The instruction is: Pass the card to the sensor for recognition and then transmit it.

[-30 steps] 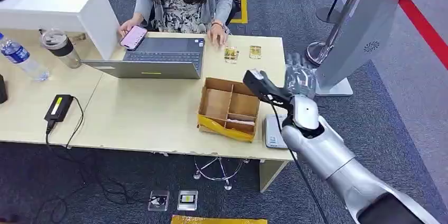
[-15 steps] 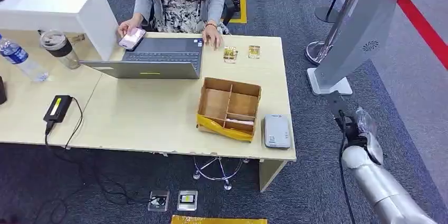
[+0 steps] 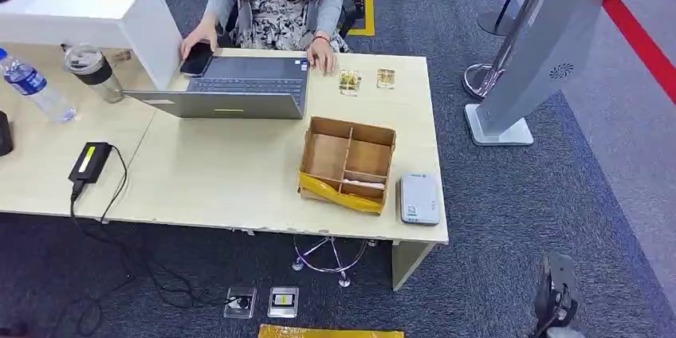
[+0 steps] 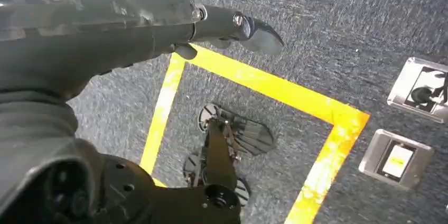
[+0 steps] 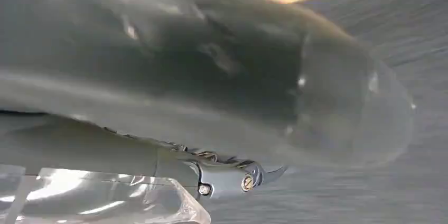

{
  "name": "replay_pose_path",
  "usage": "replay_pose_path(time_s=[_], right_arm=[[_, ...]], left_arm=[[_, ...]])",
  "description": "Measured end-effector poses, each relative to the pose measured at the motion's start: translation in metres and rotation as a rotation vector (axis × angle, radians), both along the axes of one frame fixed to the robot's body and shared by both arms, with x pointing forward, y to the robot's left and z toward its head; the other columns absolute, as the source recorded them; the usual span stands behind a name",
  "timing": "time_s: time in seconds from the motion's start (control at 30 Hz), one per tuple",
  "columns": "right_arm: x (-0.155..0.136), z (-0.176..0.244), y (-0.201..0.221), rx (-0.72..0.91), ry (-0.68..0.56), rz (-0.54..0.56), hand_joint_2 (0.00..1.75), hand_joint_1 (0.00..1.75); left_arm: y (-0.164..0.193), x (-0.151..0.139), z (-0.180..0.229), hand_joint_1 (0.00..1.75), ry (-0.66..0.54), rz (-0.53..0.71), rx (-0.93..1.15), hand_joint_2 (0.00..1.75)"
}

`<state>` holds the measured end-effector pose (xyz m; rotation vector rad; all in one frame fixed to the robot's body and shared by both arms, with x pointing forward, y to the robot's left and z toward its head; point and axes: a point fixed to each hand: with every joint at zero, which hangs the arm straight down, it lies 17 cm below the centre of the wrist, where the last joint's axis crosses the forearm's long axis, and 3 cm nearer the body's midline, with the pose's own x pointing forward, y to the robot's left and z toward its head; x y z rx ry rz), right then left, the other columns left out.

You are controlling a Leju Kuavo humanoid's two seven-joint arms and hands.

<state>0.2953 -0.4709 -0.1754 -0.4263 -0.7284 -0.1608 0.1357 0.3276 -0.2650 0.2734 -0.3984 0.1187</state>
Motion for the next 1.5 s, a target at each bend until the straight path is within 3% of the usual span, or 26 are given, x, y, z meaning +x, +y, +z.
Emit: replay_pose_path(time_s=[0.13, 0.27, 0.63, 0.83, 1.13, 1.5], right_arm=[[-0.066, -0.036, 0.003, 0.038, 0.151, -0.051, 0.00, 0.00], [-0.097, -0.048, 0.001, 0.037, 0.192, -0.102, 0.00, 0.00], [-0.079, -0.047, 0.025, 0.093, 0.138, -0.078, 0.00, 0.00], [-0.094, -0.060, 0.051, 0.232, 0.216, -0.053, 0.00, 0.00], [-0.118, -0.066, 0.040, 0.196, 0.243, -0.075, 0.00, 0.00], [-0.127, -0.068, 0.034, 0.143, 0.277, -0.048, 0.00, 0.00]], left_arm=[[-0.002, 0.001, 0.000, 0.00, -0.004, 0.004, -0.018, 0.00], [-0.009, 0.000, -0.001, 0.00, 0.004, 0.003, -0.060, 0.00], [-0.005, -0.001, -0.002, 0.00, 0.015, 0.027, -0.043, 0.00], [-0.009, -0.001, -0.002, 0.00, 0.019, -0.015, -0.047, 0.00], [-0.035, -0.006, -0.004, 0.00, 0.049, -0.027, -0.173, 0.00], [-0.035, -0.006, -0.005, 0.00, 0.051, -0.049, -0.153, 0.00]])
